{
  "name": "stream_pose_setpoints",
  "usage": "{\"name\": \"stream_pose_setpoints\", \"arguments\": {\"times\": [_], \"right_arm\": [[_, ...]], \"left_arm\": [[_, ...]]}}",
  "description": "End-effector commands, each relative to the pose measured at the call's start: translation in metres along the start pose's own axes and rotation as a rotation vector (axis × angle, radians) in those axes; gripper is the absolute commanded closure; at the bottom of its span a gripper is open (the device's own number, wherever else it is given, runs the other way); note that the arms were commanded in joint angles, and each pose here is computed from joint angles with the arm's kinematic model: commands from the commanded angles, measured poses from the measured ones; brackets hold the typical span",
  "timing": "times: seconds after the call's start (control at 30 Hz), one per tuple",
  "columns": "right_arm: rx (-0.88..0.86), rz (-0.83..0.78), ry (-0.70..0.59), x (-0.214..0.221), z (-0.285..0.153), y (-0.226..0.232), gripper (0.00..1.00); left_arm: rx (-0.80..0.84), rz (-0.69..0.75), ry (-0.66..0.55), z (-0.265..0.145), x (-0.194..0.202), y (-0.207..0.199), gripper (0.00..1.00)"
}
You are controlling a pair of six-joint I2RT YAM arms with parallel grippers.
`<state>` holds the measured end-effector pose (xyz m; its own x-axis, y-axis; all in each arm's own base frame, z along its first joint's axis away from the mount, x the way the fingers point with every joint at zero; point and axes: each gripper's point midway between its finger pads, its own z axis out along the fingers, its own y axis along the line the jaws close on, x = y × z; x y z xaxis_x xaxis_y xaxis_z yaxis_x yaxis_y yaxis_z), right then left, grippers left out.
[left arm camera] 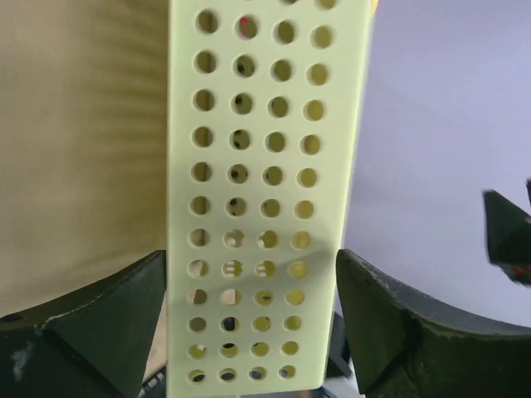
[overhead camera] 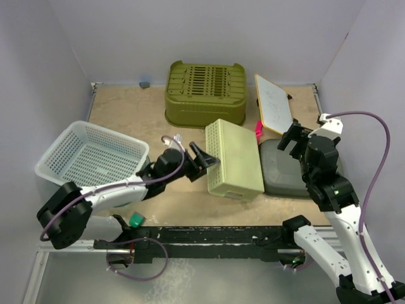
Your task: Turn the large container upside down
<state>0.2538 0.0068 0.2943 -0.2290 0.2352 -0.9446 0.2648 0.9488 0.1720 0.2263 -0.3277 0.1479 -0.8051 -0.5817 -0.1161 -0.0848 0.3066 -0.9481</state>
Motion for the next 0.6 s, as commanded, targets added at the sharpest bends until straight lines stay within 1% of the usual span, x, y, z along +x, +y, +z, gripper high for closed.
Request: {"name": "stream_pose_setpoints", "arguments": {"times": [0.0, 0.07, 0.17, 0.33, 0.43, 0.5, 0.57], "right_arm": [[-0.016, 0.001, -0.004, -0.001, 0.001, 0.004, 0.0], [-0.02, 0.003, -0.001, 0.001, 0.002, 0.005, 0.0], [-0.024, 0.007, 0.006, 0.004, 0.004, 0.007, 0.0], [-0.023, 0.004, 0.011, 0.005, 0.006, 0.007, 0.0], [-0.02, -0.001, 0.008, 0.003, 0.006, 0.007, 0.0], [-0.019, -0.003, 0.007, 0.003, 0.006, 0.007, 0.0], [-0.019, -0.003, 0.007, 0.003, 0.006, 0.007, 0.0]], "left_arm": [[-0.496, 0.424, -0.134, -0.033, -0.053, 0.033, 0.21], [-0.616, 0.524, -0.177, -0.047, -0.073, 0.029, 0.21], [-0.756, 0.639, -0.202, -0.063, -0.093, 0.026, 0.21], [-0.866, 0.775, -0.275, -0.079, -0.121, 0.005, 0.2], [-0.939, 0.836, -0.415, -0.1, -0.15, -0.016, 0.2], [-1.022, 0.857, -0.534, -0.121, -0.171, -0.024, 0.2], [-1.12, 0.817, -0.622, -0.146, -0.199, -0.022, 0.2]]}}
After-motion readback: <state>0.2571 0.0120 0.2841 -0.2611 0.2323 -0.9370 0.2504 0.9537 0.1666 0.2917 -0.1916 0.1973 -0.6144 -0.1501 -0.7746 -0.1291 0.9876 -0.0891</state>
